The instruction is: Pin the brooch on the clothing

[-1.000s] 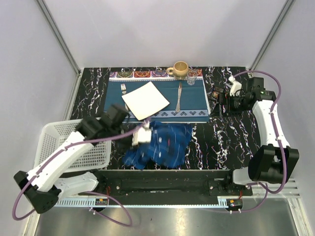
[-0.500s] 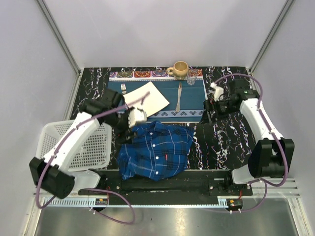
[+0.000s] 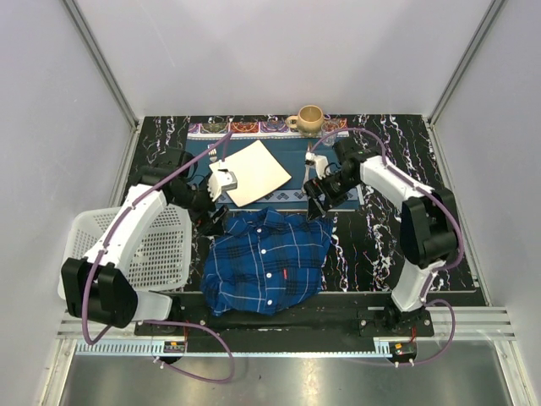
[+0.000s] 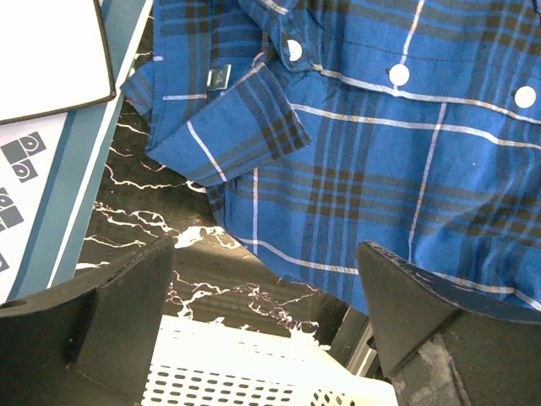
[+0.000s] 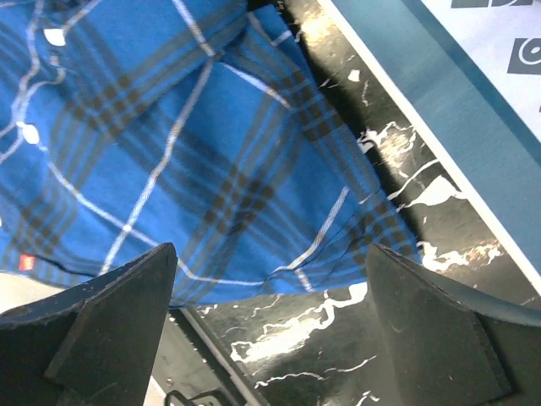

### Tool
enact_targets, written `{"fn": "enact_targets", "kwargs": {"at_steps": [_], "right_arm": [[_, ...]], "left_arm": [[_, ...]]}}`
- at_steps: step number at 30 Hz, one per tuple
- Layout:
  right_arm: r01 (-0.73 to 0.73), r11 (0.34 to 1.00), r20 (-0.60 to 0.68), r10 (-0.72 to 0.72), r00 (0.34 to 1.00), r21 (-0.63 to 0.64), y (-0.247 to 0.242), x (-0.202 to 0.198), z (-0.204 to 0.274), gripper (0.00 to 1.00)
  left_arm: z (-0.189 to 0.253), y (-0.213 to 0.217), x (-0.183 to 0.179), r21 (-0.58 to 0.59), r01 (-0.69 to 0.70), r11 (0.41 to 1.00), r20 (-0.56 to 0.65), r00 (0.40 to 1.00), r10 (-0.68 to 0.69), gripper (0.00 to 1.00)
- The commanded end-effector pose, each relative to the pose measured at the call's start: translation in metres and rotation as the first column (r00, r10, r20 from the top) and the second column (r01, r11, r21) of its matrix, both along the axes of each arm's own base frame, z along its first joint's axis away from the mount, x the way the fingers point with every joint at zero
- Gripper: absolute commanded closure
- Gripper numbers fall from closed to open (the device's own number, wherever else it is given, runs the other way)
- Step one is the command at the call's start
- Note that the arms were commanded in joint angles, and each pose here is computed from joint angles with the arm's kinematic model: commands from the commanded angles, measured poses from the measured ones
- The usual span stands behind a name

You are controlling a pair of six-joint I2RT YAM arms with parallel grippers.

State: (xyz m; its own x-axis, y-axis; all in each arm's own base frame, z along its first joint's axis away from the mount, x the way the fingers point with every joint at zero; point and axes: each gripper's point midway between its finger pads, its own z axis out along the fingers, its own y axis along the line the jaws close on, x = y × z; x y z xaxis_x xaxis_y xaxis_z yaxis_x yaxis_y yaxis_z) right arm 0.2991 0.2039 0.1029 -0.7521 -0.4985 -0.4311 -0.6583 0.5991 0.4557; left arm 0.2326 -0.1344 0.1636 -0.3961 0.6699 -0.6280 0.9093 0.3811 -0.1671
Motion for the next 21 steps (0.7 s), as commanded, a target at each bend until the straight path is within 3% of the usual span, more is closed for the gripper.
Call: {"fn": "enact_targets", "kwargs": {"at_steps": [1, 7, 11, 18, 19, 21], "right_arm": [[-0.098, 0.995, 0.069, 0.099, 0.993, -0.02, 0.001, 0.019, -0.016, 0.01], [-0.165, 0.986, 0.011, 0.165, 0.986, -0.009, 0.004, 0.018, -0.042, 0.0], [-0.215, 0.974, -0.06, 0.219, 0.974, 0.067, 0.015, 0.0, -0.041, 0.03], [-0.238, 0.962, -0.076, 0.249, 0.965, 0.136, 0.019, -0.025, -0.025, 0.51], [-0.239, 0.96, -0.058, 0.249, 0.967, 0.143, 0.019, -0.026, -0.018, 0.64], [-0.234, 0.961, -0.058, 0.245, 0.968, 0.148, 0.018, -0.03, -0.014, 0.8]], "left_arm": [[-0.005, -0.002, 0.014, -0.006, -0.037, 0.999, 0.015, 0.999, 0.037, 0.1], [-0.031, 0.004, 0.025, 0.056, -0.086, 0.995, -0.036, 0.995, 0.088, 0.09], [-0.051, 0.004, 0.03, 0.089, -0.125, 0.988, -0.124, 0.983, 0.135, 0.08], [-0.09, 0.003, 0.027, 0.172, -0.117, 0.978, -0.238, 0.959, 0.156, 0.1], [-0.094, 0.001, 0.029, 0.18, -0.112, 0.977, -0.232, 0.961, 0.153, 0.11], [-0.103, -0.001, 0.028, 0.199, -0.112, 0.974, -0.265, 0.95, 0.163, 0.13]]}}
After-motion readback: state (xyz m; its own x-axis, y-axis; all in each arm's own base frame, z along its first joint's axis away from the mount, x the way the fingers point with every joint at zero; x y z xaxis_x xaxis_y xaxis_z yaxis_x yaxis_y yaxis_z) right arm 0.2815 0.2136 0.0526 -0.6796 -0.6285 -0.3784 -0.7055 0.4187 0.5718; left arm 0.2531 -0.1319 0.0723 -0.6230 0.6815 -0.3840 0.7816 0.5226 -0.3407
